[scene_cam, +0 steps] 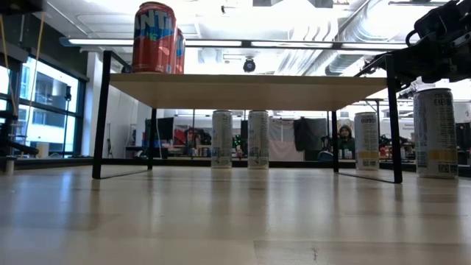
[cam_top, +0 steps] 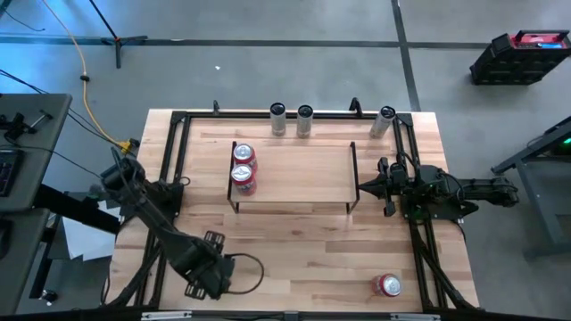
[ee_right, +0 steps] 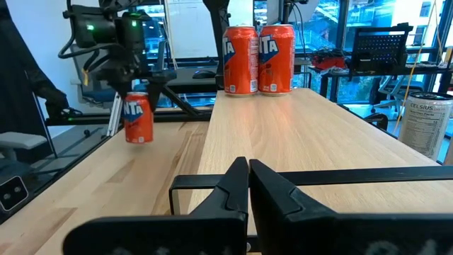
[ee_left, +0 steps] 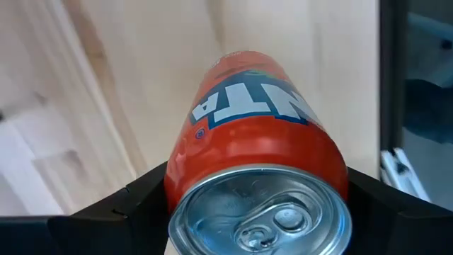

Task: Place canned beverage on shelf
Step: Put the red soda can on the shelf

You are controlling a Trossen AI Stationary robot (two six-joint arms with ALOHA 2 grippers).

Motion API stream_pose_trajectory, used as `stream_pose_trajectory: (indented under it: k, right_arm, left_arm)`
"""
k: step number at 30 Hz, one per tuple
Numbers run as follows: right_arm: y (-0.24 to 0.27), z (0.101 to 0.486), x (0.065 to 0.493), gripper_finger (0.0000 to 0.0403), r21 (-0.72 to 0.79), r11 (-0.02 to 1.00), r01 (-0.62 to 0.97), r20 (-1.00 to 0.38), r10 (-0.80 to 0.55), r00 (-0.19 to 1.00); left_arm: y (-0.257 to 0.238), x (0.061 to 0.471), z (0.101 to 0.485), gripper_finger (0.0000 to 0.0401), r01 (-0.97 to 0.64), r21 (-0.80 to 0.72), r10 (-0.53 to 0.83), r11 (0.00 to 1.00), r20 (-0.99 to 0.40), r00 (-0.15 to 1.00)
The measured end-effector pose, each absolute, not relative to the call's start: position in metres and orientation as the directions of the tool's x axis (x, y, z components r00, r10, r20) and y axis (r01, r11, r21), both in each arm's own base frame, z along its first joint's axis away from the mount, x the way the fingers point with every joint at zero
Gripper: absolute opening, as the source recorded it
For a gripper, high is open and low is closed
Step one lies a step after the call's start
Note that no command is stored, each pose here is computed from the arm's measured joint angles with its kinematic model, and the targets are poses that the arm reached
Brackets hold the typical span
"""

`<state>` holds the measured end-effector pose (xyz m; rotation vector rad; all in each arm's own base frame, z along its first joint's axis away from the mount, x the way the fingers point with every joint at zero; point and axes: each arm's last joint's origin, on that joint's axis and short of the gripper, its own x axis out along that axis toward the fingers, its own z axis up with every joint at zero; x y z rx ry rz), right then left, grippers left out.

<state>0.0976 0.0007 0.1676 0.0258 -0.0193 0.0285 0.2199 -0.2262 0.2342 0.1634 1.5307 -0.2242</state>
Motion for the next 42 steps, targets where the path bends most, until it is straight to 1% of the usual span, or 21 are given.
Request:
stream_pose_trajectory:
  k: [2, 7, 9, 17, 20, 25, 29, 37, 42]
  right_arm:
    - [0.001, 0.168, 0.098, 0.0000, 0.025, 0.999, -0.029, 0.020, 0.028, 0.999]
    - [0.001, 0.168, 0.098, 0.0000, 0.026, 0.999, -0.029, 0.020, 0.029, 0.999]
    - [0.001, 0.168, 0.098, 0.0000, 0.025, 0.999, -0.029, 0.019, 0.029, 0.999]
    - [0.001, 0.168, 0.098, 0.0000, 0.025, 0.999, -0.029, 0.020, 0.029, 0.999]
    - [0.001, 0.168, 0.098, 0.0000, 0.025, 0.999, -0.029, 0.019, 0.029, 0.999]
    - [0.001, 0.168, 0.098, 0.0000, 0.026, 0.999, -0.029, 0.019, 0.029, 0.999]
    - [0.001, 0.168, 0.098, 0.0000, 0.025, 0.999, -0.029, 0.019, 0.028, 0.999]
    - [0.001, 0.168, 0.098, 0.0000, 0.025, 0.999, -0.029, 0.020, 0.029, 0.999]
    - [0.001, 0.168, 0.098, 0.0000, 0.025, 0.999, -0.029, 0.020, 0.029, 0.999]
  left_arm:
    - [-0.224, 0.222, 0.234, 0.0287, 0.247, -0.028, -0.037, 0.969, -0.999, 0.030]
    - [-0.221, 0.224, 0.234, 0.0317, 0.230, -0.037, -0.042, 0.973, -0.999, 0.019]
    - [-0.220, 0.226, 0.234, 0.0323, 0.223, -0.037, -0.043, 0.974, -0.999, 0.020]
    - [-0.219, 0.229, 0.234, 0.0324, 0.174, -0.017, -0.026, 0.985, -0.998, 0.049]
    - [-0.222, 0.232, 0.226, 0.0324, 0.196, -0.004, -0.015, 0.981, -0.999, 0.053]
    - [-0.230, 0.239, 0.209, 0.0325, 0.247, -0.013, -0.015, 0.969, -1.000, 0.007]
    - [-0.231, 0.239, 0.201, 0.0325, 0.250, -0.008, -0.001, 0.968, -1.000, -0.029]
    - [-0.229, 0.237, 0.205, 0.0327, 0.176, -0.023, -0.016, 0.984, -0.999, -0.039]
    - [-0.229, 0.236, 0.205, 0.0342, 0.137, -0.044, -0.035, 0.990, -0.997, -0.068]
